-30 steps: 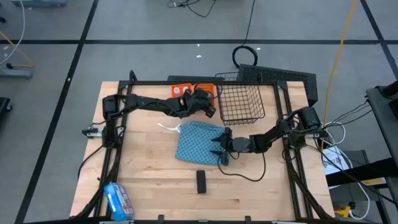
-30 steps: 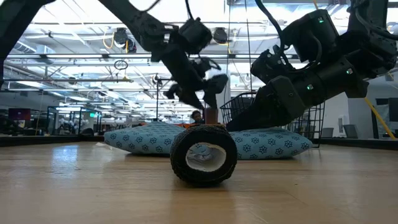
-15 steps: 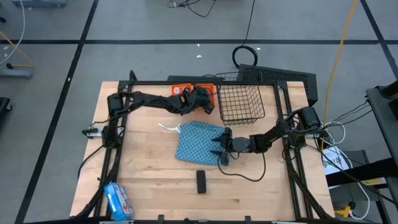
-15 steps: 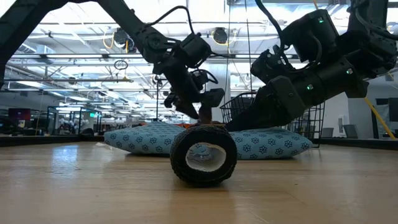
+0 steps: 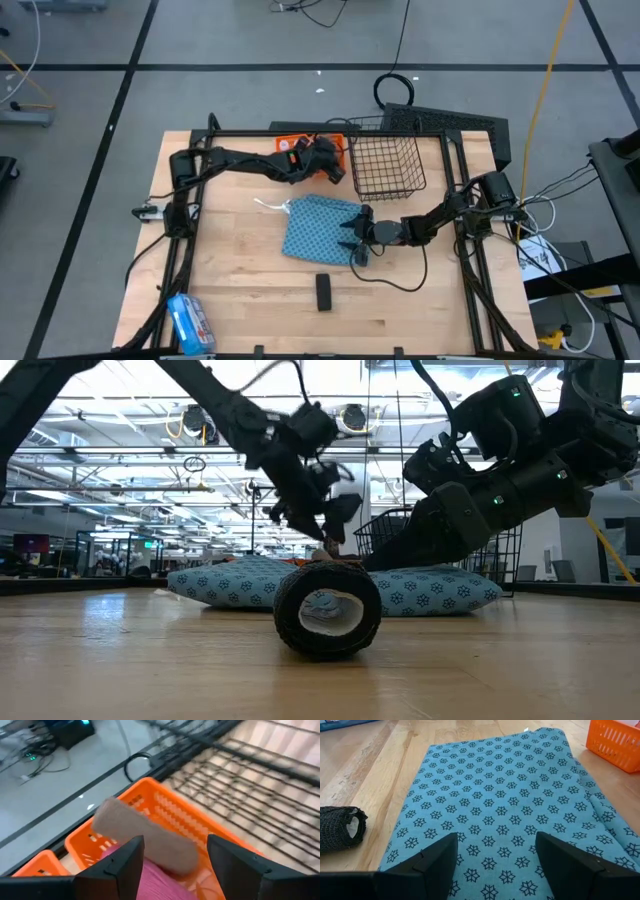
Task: Pick & Place Medicine items
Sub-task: Put the brown bandage into the right orange basket
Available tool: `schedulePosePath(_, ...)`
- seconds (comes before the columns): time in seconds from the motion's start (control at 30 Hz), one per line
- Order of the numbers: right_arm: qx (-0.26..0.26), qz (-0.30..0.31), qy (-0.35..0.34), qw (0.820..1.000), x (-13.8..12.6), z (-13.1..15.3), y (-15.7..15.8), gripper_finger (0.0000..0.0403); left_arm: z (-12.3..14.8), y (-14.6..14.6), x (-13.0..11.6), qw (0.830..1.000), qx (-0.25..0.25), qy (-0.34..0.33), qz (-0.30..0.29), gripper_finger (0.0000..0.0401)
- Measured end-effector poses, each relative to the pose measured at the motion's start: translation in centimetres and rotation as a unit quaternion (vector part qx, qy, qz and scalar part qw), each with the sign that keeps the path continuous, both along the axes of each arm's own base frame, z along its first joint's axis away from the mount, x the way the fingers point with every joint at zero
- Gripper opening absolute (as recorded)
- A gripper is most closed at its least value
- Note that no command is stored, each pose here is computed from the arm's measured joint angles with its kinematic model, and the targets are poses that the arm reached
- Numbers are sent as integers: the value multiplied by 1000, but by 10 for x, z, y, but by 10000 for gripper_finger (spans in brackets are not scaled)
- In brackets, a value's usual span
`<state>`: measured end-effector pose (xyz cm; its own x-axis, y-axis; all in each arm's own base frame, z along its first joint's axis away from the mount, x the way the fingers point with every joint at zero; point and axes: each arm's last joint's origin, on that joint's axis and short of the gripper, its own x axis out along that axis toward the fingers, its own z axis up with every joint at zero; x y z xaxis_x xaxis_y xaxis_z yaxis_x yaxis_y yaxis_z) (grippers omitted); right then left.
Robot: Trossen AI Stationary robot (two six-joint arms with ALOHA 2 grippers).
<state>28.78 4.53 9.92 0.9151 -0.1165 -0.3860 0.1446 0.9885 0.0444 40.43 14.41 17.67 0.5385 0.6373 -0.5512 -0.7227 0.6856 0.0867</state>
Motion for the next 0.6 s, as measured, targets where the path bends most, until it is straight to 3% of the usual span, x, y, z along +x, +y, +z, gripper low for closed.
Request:
schedulePosePath(0.2,0,0,0,1000,0,0,0,256,42,-21,-13,999,-5,3,-50,227)
schedulePosePath(0.37,0,0,0,1000,0,0,0,256,75,-35,-24,998,43,2,-47,227)
schedulePosePath(0.6,0,0,0,1000,0,0,0,256,62,-4,-30,998,55,22,33,227)
